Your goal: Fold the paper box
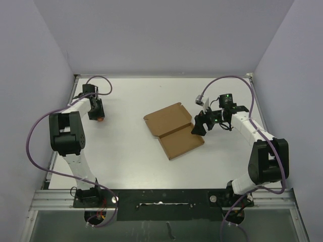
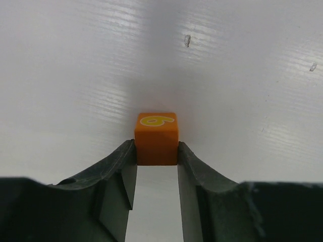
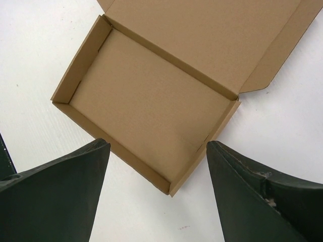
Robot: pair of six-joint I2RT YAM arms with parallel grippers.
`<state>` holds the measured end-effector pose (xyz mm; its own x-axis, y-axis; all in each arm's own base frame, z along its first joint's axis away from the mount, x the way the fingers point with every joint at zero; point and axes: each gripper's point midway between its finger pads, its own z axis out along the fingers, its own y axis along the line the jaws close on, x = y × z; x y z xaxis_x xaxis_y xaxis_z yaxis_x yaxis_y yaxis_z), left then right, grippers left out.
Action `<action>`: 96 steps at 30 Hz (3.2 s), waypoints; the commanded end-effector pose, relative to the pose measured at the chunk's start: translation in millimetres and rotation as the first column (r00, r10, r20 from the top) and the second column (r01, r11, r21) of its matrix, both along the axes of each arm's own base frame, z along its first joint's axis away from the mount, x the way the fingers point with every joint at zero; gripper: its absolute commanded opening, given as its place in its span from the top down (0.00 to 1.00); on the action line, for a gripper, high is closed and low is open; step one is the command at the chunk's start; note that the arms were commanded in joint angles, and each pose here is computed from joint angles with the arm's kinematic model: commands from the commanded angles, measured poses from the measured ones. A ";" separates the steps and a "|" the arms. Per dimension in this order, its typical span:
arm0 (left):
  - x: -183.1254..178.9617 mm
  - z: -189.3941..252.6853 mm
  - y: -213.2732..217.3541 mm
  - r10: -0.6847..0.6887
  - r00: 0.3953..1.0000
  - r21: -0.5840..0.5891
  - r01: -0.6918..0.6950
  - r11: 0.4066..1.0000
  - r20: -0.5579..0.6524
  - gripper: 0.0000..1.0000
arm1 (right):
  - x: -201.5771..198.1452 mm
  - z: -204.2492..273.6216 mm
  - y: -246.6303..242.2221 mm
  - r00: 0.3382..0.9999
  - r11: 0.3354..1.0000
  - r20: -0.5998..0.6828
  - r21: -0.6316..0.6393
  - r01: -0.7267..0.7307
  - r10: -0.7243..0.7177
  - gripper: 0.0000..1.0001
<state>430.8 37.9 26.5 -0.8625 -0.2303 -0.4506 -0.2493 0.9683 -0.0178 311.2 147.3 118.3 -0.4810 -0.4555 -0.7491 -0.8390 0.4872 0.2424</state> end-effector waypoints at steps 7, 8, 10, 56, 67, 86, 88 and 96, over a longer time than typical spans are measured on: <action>10.9 34.5 -16.2 -0.034 0.996 0.023 0.032 0.999 0.082 0.91 | 6.6 16.5 4.9 0.998 0.999 0.052 0.025 -0.023 0.022 0.20; 9.4 40.4 -22.4 -0.042 0.995 0.016 0.041 0.999 0.095 0.92 | 6.5 17.1 4.6 0.998 0.999 0.053 0.026 -0.022 0.021 0.20; 5.2 56.3 -39.3 -0.067 0.989 -0.009 0.069 0.998 0.132 0.95 | 6.4 17.7 4.7 0.998 0.999 0.055 0.026 -0.023 0.022 0.20; -173.1 80.6 -402.8 -0.555 0.705 -0.252 0.691 0.677 0.442 1.00 | 7.9 9.9 1.3 0.999 1.000 0.039 0.017 -0.021 0.020 0.20; -155.2 46.3 -419.9 -0.568 0.734 -0.233 0.666 0.708 0.373 0.78 | 8.2 8.7 0.1 0.999 1.000 0.033 0.018 -0.017 0.016 0.20; -149.8 85.8 -417.8 -0.508 0.710 -0.237 0.667 0.706 0.487 0.33 | 8.5 13.1 -2.2 0.999 0.999 0.039 0.032 -0.010 0.009 0.20; -149.2 102.2 -413.7 -0.486 0.689 -0.232 0.675 0.700 0.537 0.32 | 8.0 14.9 -2.1 0.999 0.999 0.041 0.039 -0.011 0.009 0.20; -148.0 145.0 -361.9 -0.320 0.649 -0.280 0.648 0.708 0.690 0.18 | 5.2 23.8 0.1 0.998 0.997 0.059 0.078 -0.026 0.022 0.20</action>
